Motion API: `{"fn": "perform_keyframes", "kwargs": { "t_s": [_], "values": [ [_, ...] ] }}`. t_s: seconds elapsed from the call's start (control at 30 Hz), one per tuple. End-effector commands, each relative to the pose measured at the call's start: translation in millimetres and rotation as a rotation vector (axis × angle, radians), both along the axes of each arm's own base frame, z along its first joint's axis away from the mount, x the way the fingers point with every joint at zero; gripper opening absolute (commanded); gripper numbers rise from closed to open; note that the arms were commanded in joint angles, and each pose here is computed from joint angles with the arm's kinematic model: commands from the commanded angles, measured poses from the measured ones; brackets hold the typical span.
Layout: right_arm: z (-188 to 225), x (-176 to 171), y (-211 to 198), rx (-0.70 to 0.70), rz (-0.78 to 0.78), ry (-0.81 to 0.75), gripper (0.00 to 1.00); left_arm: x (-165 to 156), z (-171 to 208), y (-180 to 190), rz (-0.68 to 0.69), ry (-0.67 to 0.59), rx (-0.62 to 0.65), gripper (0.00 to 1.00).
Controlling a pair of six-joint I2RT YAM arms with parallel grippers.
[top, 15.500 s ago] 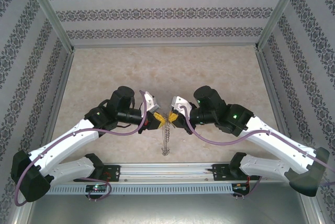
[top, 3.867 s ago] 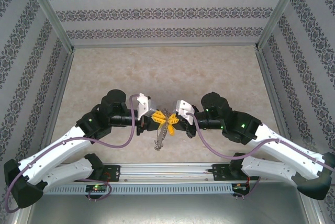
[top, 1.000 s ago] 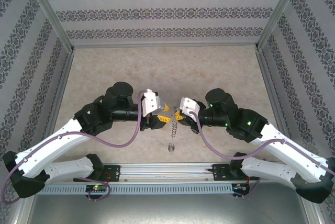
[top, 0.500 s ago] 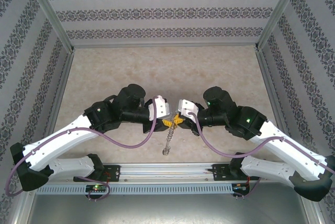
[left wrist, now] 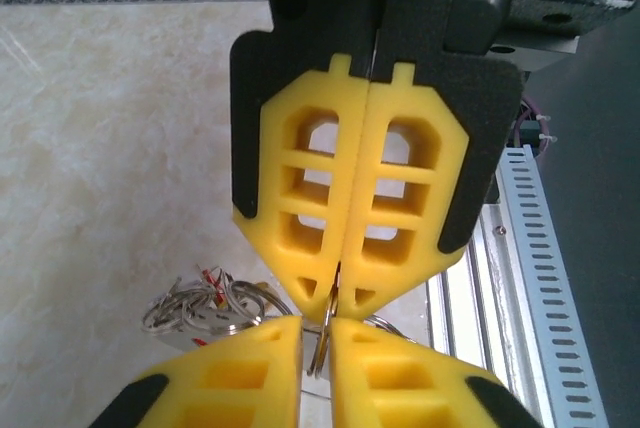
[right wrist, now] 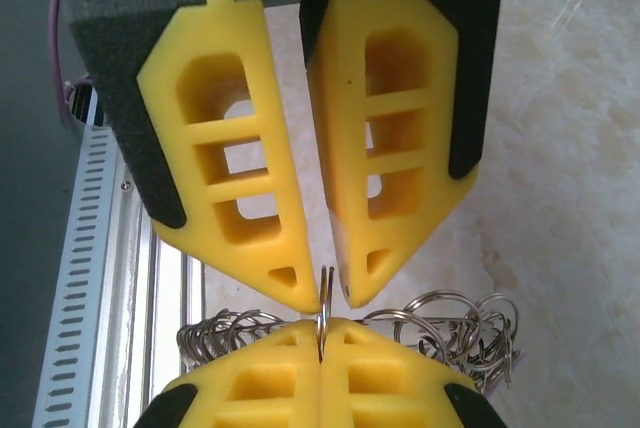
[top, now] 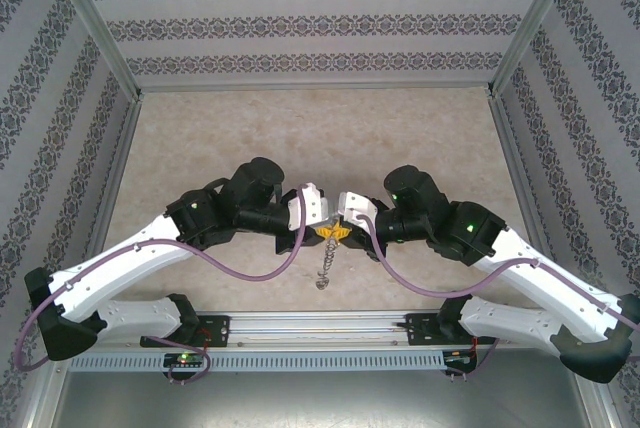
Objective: Put the keys on the keyring
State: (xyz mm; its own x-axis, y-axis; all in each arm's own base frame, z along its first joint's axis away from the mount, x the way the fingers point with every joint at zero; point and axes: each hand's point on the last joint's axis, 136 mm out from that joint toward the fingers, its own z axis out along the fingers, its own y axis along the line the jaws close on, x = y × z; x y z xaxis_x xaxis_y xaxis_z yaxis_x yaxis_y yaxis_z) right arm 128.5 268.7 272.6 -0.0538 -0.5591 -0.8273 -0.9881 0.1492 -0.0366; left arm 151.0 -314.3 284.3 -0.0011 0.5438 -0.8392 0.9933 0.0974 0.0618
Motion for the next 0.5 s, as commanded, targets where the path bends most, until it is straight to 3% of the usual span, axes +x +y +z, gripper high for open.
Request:
{"fn": "perform_keyframes", "kwargs": {
  "t_s": [0.0, 0.23, 0.37, 0.47],
  "values": [
    [26.3, 0.0, 6.4, 0.075, 0.025, -0.044, 0.00, -7.4, 1.7, -4.6, -0.041, 0.009, -0.002, 0.03],
    [32.0, -4.0, 3.9, 0.121, 0.021, -0.050, 0.00, -14.3, 16.2, -6.1, -0.057, 0.001, -0.097, 0.00],
    [31.5, -8.5, 2.9, 0.166, 0.019, -0.038, 0.13, -16.8, 22.9, -6.1, -0.060, -0.001, -0.152, 0.00],
    [29.7, -8.8, 1.7, 0.174, 0.009, -0.032, 0.18, -17.2, 24.4, -7.1, -0.068, 0.008, -0.180, 0.00]
  ]
}}
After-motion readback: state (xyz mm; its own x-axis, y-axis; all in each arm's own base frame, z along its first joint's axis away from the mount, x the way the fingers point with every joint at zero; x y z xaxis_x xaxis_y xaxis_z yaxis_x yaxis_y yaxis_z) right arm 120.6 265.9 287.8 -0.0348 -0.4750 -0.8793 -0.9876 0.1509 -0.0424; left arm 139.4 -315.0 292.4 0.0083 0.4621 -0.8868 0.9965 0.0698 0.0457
